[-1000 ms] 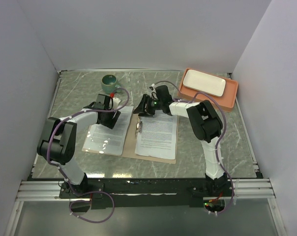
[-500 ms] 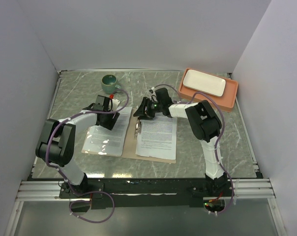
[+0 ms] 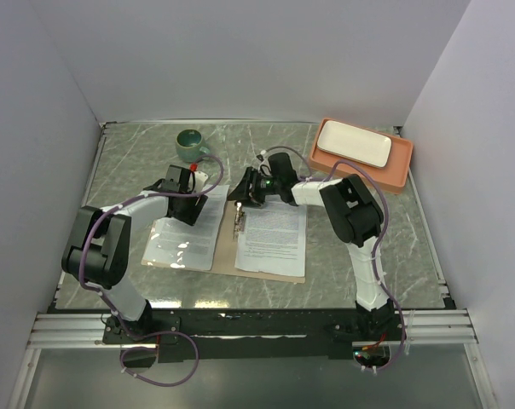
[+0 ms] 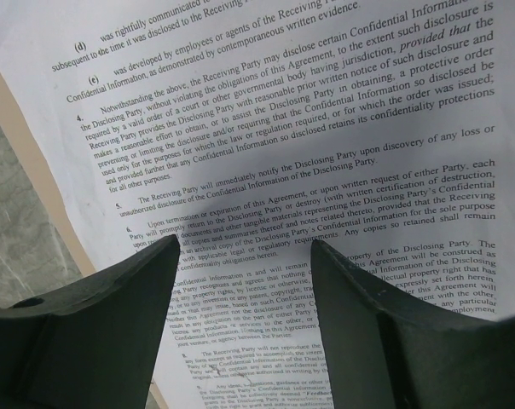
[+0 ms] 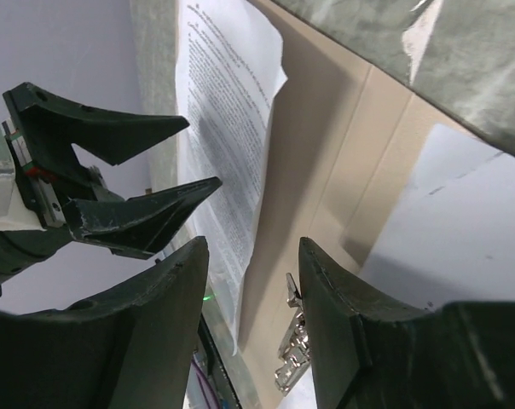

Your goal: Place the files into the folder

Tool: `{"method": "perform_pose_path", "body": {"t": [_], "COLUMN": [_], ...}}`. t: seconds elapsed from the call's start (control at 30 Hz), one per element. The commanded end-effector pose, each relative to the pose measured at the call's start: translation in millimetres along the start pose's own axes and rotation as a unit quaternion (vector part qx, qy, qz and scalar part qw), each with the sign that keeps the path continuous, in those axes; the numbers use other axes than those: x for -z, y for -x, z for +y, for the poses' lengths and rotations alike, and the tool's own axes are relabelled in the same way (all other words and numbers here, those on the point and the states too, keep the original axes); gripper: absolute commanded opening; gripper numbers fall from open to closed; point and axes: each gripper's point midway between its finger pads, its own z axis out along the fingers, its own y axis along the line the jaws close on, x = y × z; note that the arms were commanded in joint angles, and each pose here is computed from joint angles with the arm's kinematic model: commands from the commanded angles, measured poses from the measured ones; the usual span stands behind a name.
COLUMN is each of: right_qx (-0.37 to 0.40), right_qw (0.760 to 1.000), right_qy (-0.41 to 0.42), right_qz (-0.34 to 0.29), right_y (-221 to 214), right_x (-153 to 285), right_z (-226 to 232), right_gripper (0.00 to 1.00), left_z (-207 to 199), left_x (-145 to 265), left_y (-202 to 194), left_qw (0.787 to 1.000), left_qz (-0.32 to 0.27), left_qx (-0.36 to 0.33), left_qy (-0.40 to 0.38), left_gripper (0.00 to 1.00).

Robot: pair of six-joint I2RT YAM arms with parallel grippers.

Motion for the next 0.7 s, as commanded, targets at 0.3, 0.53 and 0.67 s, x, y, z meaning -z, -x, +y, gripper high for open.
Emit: {"method": "perform_pose_path", "body": {"t": [0.3,0.53,0.67], "right_qx": [0.022,0.036,0.039], "right_qw": [0.999,0.998,0.997], "right_qy": [0.045,0.059,0.064], "right_qz": [-0.002,0.004,0.007], "right_y": [-3.2,-14.8,-20.3], "right_x": [6.3,9.0,12.4], "right_z": [40.0,57.2,65.2], "right_gripper": [0.53,0.52,0.52], "left_z": [6.3,7.1,8.0], "left_x": [8.4,9.7,10.9], "left_y": [0.8,0.8,1.0], "left_qw": [1.000,1.000,1.000], "left_qz": [0.001,0.000,-0.001], "left_qx": [-0.009,-0.011,-0.011], "left_qy": [0.013,0.015,0.018], "left_gripper": [0.68,0.68,0.67]}}
